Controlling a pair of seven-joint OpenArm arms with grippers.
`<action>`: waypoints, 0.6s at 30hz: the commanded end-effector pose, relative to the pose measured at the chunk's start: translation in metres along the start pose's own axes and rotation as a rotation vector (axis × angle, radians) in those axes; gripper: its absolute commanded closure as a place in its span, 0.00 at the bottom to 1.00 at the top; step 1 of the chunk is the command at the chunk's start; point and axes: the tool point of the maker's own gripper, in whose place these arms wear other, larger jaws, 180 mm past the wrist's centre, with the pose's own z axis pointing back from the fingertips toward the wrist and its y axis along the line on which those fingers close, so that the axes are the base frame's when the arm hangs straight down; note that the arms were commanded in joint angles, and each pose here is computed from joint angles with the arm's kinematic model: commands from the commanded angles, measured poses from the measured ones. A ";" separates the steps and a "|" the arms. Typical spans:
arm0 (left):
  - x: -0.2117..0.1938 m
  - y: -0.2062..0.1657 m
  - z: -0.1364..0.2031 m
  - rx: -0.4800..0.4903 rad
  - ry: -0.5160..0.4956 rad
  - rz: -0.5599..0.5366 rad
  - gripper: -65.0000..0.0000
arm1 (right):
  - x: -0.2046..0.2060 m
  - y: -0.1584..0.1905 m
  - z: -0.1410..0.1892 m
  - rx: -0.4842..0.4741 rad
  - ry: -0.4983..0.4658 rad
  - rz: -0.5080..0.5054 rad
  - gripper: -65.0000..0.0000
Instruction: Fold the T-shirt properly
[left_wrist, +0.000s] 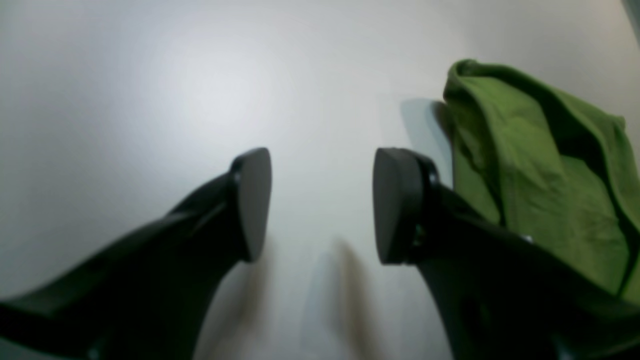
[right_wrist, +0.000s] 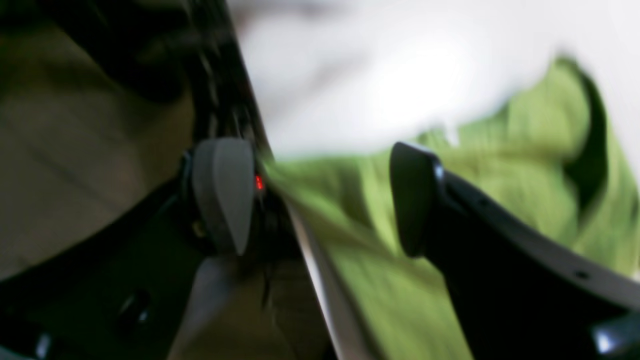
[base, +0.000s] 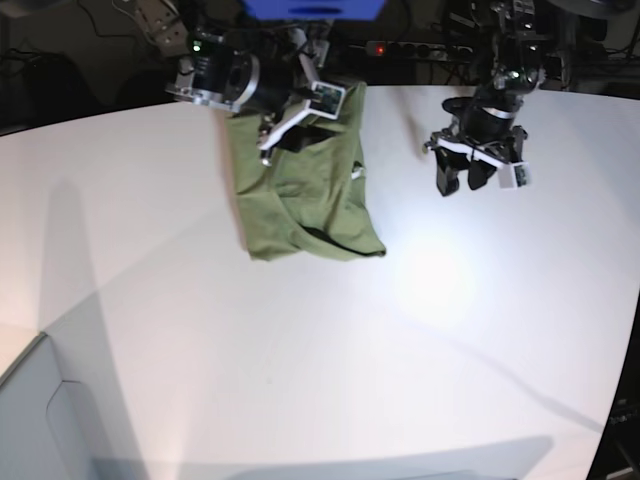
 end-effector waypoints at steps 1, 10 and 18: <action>0.010 -0.003 0.003 -0.013 -0.036 -0.009 0.51 | 0.011 -0.009 0.006 -0.023 -0.049 0.013 0.36; 0.041 -0.022 -0.003 -0.056 -0.123 -0.009 0.50 | -0.016 -0.066 0.029 -0.214 -0.004 -0.089 0.36; 0.039 -0.054 -0.011 -0.103 -0.104 0.098 0.50 | -0.039 -0.096 0.045 -0.311 0.043 -0.133 0.36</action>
